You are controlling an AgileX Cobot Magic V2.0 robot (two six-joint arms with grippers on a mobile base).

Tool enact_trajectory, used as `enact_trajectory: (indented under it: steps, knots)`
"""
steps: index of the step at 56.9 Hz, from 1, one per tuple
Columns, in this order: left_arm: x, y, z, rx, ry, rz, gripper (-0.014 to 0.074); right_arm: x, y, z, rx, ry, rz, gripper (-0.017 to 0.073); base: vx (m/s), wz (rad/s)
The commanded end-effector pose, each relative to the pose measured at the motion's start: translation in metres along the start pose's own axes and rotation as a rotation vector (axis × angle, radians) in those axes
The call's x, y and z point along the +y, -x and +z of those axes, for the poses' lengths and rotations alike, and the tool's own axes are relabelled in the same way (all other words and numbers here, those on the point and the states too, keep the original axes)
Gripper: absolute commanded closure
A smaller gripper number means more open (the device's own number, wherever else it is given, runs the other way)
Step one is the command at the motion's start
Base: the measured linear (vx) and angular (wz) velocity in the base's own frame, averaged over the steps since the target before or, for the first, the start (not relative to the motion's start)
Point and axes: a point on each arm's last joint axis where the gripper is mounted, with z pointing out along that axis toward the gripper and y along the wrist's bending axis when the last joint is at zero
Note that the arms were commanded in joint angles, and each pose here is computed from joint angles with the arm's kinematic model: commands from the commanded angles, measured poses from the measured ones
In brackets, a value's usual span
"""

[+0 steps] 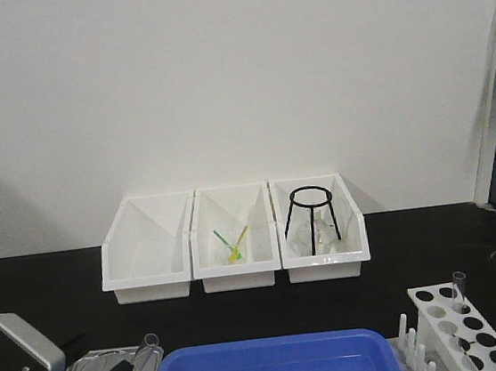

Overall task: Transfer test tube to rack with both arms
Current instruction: 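Grasp the clear test tube in the glass beaker with the left gripper, then lift the test tube up out of the beaker with the left gripper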

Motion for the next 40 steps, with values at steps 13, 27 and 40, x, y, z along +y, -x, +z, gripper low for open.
enact_trajectory:
  steps: [13, 27, 40]
  knots:
    - [0.0, 0.006, 0.041, -0.169, -0.051, -0.032, 0.0131, 0.0, 0.009, 0.012, -0.099, 0.01, -0.011, 0.0082, 0.0, 0.0]
    - [0.008, 0.007, 0.073, -0.136, -0.047, -0.004, 0.0131, 0.0, 0.009, 0.013, -0.111, 0.01, -0.01, 0.0082, 0.0, 0.0]
    - [0.008, 0.002, 0.083, -0.106, -0.051, 0.013, 0.0148, 0.0, 0.01, 0.013, -0.114, 0.01, -0.01, 0.0082, 0.0, 0.0]
